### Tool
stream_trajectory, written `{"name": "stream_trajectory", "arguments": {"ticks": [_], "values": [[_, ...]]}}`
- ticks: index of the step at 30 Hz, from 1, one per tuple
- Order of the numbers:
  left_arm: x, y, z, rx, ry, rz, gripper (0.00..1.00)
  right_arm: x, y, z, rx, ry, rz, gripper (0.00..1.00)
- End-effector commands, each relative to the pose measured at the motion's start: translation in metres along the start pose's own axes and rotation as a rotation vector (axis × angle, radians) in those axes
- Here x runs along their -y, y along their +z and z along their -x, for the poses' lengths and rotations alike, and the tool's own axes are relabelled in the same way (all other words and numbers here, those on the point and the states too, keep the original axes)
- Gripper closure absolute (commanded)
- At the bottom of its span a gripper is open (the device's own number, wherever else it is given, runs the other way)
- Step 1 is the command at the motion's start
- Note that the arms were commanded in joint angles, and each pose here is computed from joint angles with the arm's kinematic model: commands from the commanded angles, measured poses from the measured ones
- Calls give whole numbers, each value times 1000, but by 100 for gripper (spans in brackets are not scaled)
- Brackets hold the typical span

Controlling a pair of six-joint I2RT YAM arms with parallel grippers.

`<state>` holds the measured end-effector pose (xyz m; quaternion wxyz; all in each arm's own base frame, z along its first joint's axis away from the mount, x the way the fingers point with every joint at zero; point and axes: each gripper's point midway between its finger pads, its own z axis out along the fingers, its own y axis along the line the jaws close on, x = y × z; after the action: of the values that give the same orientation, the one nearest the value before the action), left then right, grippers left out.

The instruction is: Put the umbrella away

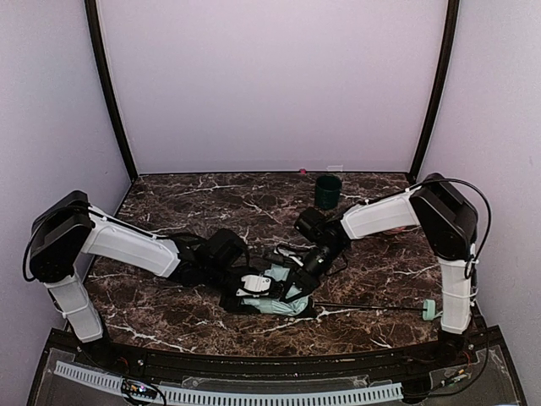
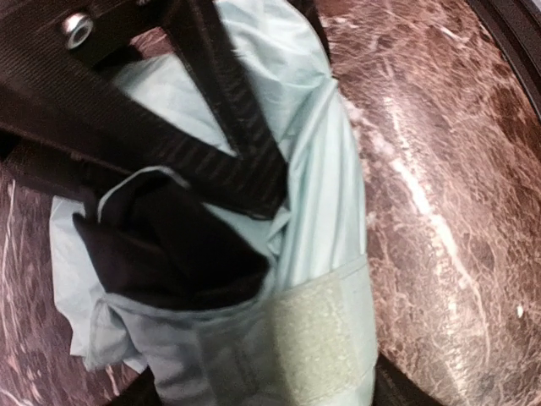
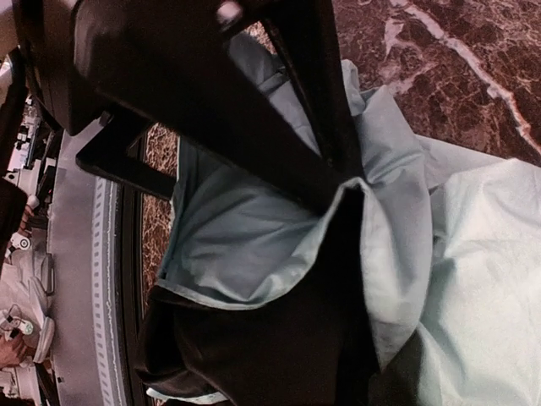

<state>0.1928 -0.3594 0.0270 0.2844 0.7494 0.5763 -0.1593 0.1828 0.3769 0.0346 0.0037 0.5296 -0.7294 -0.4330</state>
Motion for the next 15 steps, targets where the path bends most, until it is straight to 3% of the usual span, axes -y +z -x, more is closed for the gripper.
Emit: {"name": "stream_trajectory", "arguments": {"ticks": [1, 3, 6, 10, 15], "values": [[31, 5, -27, -104, -50, -133, 47, 26, -6, -38, -100, 105, -139, 69], [33, 5, -25, -93, -51, -144, 59, 23, -15, -26, -55, 65, -156, 61], [38, 4, -24, -86, -55, -174, 68, 10, -33, -1, 26, -35, -181, 53], [45, 6, -28, -110, -103, -218, 74, -5, -57, 15, 89, -137, -246, 45], [42, 11, -34, -152, -236, -278, 76, -9, -84, 9, 133, -199, -412, 43]]}}
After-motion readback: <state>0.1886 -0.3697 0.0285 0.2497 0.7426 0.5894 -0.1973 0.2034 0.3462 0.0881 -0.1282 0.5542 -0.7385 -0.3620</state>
